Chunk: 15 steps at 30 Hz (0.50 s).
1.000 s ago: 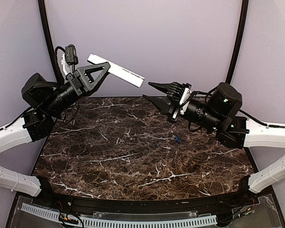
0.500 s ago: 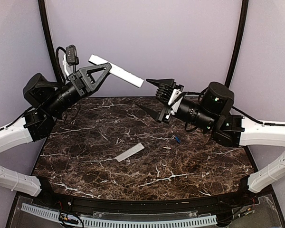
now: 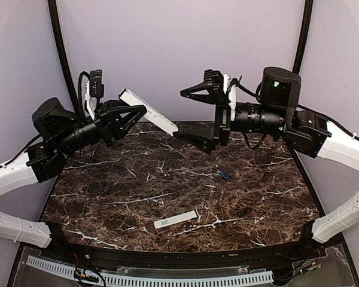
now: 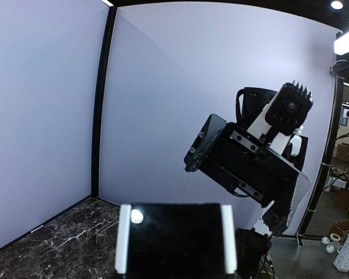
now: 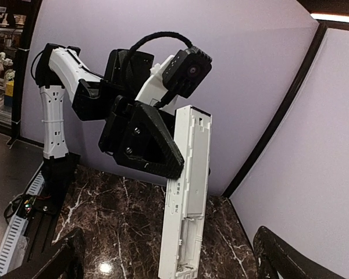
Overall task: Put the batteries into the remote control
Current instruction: Pass from the left arm to the right
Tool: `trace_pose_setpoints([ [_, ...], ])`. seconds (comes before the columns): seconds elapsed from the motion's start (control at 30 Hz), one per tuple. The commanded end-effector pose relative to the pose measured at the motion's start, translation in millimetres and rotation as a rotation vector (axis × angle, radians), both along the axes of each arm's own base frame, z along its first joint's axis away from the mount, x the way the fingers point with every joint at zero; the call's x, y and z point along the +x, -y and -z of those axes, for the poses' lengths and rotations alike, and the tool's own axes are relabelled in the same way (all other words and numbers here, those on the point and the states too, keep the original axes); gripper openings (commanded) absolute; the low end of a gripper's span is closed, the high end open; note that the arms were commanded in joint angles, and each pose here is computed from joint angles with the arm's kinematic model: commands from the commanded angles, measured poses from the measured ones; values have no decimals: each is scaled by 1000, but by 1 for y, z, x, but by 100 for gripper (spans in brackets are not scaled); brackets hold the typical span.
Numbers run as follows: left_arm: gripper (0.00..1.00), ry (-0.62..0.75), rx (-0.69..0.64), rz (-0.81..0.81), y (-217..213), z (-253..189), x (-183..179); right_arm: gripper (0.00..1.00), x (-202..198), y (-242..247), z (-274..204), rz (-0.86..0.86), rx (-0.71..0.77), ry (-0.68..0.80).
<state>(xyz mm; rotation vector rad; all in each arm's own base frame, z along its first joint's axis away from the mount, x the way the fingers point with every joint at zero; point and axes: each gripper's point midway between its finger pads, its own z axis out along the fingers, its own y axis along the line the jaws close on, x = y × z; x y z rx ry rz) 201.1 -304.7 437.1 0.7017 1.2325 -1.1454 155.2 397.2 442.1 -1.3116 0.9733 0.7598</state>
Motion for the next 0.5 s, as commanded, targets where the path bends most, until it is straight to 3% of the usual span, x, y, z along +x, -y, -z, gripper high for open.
trace_pose_setpoints([
  [0.0, 0, 113, 92, 125, 12, 16, -22, 94, 6, -15, 28, -10, -113, -177],
  [0.23, 0, 161, 107, 234, 17, 25, -40, 73, 4, -40, 47, -99, -212, -249],
  [0.47, 0, 163, 128, 248, 19, 32, -42, 38, -2, -48, 51, -162, -232, -281],
])
